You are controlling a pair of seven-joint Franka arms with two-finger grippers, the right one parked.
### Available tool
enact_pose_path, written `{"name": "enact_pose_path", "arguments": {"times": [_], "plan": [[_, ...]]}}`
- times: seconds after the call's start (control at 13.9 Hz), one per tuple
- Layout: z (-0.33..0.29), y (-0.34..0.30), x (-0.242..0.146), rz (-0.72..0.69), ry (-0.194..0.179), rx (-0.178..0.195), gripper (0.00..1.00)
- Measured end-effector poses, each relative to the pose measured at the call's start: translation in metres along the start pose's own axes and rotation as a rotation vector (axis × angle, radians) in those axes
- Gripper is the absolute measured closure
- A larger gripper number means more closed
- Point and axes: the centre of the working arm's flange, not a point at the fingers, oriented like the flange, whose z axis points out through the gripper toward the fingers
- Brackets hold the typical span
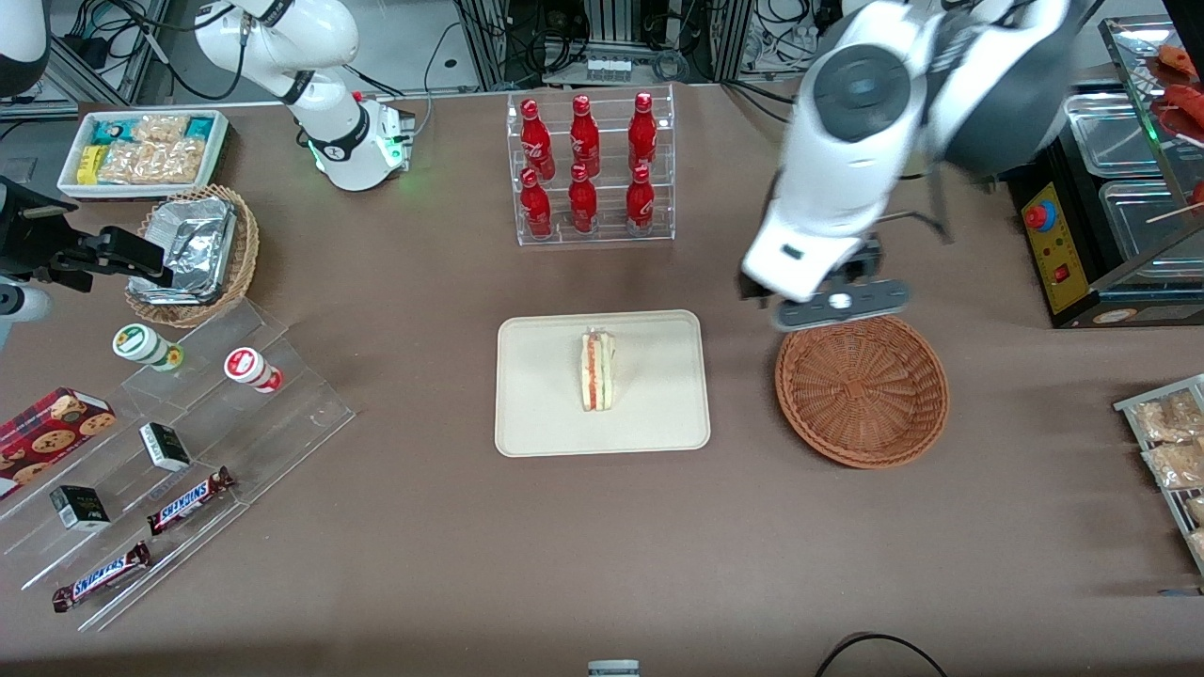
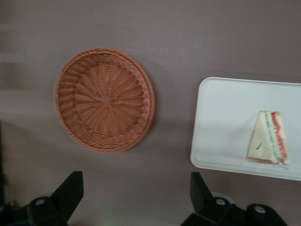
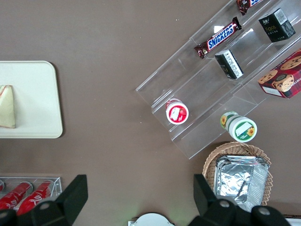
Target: Place sandwich from basket to tray
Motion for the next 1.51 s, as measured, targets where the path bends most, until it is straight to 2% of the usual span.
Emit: {"name": "enact_pose_path", "arguments": {"times": [0.22,0.43,0.72,0.86,1.3,1.51], "plan": [[-0.018,-0.059,0.006,0.055,-0.022,-0.003,0.00],[-0.027,-0.108,0.008,0.070,-0.026,-0.028,0.00],[-0.036,-0.189,0.011,0.203,-0.041,-0.054,0.00],[-0.038,-0.222,0.014,0.203,-0.037,-0.068,0.00],[-0.029,-0.233,0.022,0.193,-0.048,-0.080,0.00],[-0.032,-0.238,0.026,0.215,-0.013,-0.084,0.00]]}}
